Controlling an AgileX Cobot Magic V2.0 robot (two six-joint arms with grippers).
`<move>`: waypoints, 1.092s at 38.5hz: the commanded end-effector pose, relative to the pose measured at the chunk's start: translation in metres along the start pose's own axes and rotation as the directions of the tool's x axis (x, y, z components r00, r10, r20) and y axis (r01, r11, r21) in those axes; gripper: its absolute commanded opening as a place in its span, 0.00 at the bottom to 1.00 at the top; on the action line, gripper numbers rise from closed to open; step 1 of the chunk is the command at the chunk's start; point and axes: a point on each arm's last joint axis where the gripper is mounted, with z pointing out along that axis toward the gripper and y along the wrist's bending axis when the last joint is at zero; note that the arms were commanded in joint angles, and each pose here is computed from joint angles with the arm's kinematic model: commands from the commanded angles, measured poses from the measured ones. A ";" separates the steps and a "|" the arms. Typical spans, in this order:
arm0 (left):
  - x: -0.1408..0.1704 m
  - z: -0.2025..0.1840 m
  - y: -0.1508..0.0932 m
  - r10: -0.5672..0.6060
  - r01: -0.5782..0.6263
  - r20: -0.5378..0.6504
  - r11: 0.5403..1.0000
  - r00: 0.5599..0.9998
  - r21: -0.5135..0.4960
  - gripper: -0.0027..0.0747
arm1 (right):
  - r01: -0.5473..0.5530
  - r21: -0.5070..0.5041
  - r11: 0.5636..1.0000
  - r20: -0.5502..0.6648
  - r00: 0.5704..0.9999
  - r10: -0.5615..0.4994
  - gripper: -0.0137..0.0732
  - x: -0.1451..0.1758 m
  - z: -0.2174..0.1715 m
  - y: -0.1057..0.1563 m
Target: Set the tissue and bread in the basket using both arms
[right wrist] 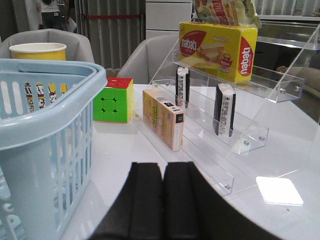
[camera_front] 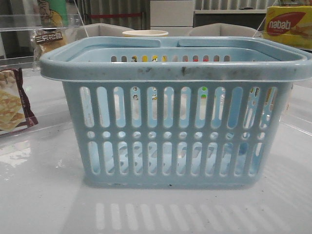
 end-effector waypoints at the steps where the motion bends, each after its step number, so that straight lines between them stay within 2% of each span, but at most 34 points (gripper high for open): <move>1: -0.009 -0.002 0.000 -0.009 0.008 0.104 1.000 0.995 0.009 0.15 | 0.016 0.010 1.000 0.111 0.994 -0.017 0.19 -0.010 -0.002 -0.001; 28: -0.010 -0.002 0.000 -0.009 0.008 0.106 1.000 0.994 0.009 0.15 | 0.016 0.010 1.000 0.111 0.994 -0.017 0.19 -0.010 -0.002 -0.001; 37: -0.021 -0.004 -0.001 -0.010 0.008 0.229 1.000 0.973 0.012 0.15 | 0.015 0.012 1.000 0.145 0.989 -0.016 0.19 -0.015 -0.003 -0.001; 42: -0.042 -0.008 -0.001 -0.011 0.007 0.306 1.000 0.952 0.013 0.15 | 0.015 0.005 1.000 0.173 0.985 -0.016 0.19 -0.038 -0.007 0.001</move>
